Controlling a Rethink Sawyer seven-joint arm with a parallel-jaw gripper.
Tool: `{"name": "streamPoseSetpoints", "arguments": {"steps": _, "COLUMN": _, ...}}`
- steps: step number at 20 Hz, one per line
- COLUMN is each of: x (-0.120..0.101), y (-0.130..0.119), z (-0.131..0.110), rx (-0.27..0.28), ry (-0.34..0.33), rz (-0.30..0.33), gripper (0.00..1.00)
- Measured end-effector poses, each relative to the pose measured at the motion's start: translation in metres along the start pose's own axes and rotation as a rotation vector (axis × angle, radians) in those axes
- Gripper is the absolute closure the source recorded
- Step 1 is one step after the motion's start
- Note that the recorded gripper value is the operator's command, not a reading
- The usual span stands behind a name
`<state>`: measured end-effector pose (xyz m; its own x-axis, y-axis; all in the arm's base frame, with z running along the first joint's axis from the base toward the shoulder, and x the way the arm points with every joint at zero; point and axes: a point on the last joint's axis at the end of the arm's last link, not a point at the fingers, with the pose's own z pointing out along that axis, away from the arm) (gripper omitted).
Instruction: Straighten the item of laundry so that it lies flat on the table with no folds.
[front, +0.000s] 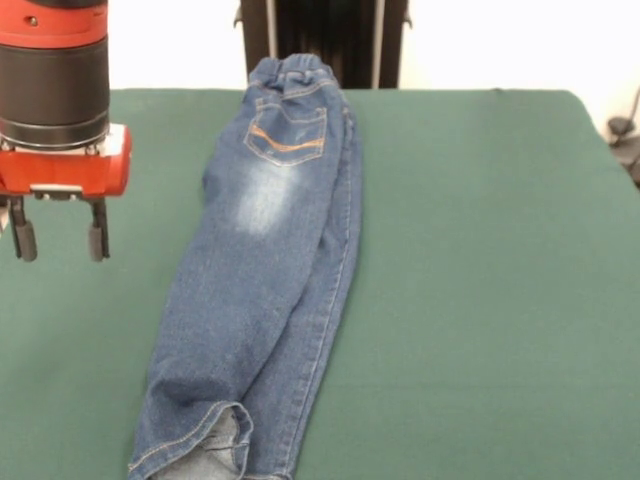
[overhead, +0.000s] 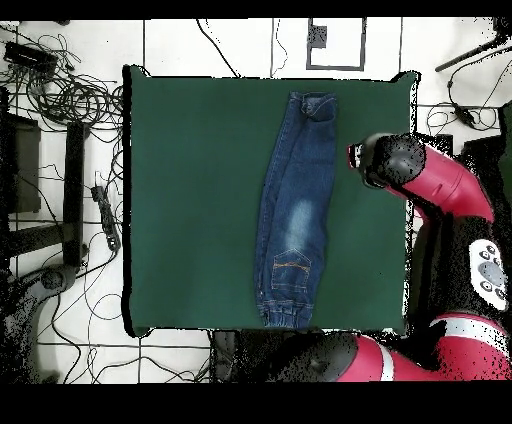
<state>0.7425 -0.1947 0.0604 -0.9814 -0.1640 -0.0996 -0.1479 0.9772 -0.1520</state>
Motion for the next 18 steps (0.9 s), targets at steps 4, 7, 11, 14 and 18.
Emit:
{"name": "streamPoseSetpoints", "arguments": {"steps": 4, "x": -0.008, "y": 0.001, "z": 0.000, "rx": 0.007, "ry": -0.004, "rz": -0.005, "gripper": 0.00}}
{"name": "streamPoseSetpoints", "arguments": {"steps": 7, "x": -0.015, "y": 0.005, "z": 0.000, "rx": 0.010, "ry": 0.004, "rz": -0.020, "gripper": 0.00}}
{"name": "streamPoseSetpoints", "arguments": {"steps": 11, "x": -0.024, "y": 0.015, "z": 0.002, "rx": 0.007, "ry": 0.020, "rz": -0.042, "gripper": 0.00}}
{"name": "streamPoseSetpoints", "arguments": {"steps": 14, "x": -0.031, "y": 0.024, "z": 0.003, "rx": 0.002, "ry": 0.024, "rz": -0.057, "gripper": 0.00}}
{"name": "streamPoseSetpoints", "arguments": {"steps": 18, "x": -0.039, "y": 0.032, "z": 0.002, "rx": -0.002, "ry": 0.026, "rz": -0.071, "gripper": 0.00}}
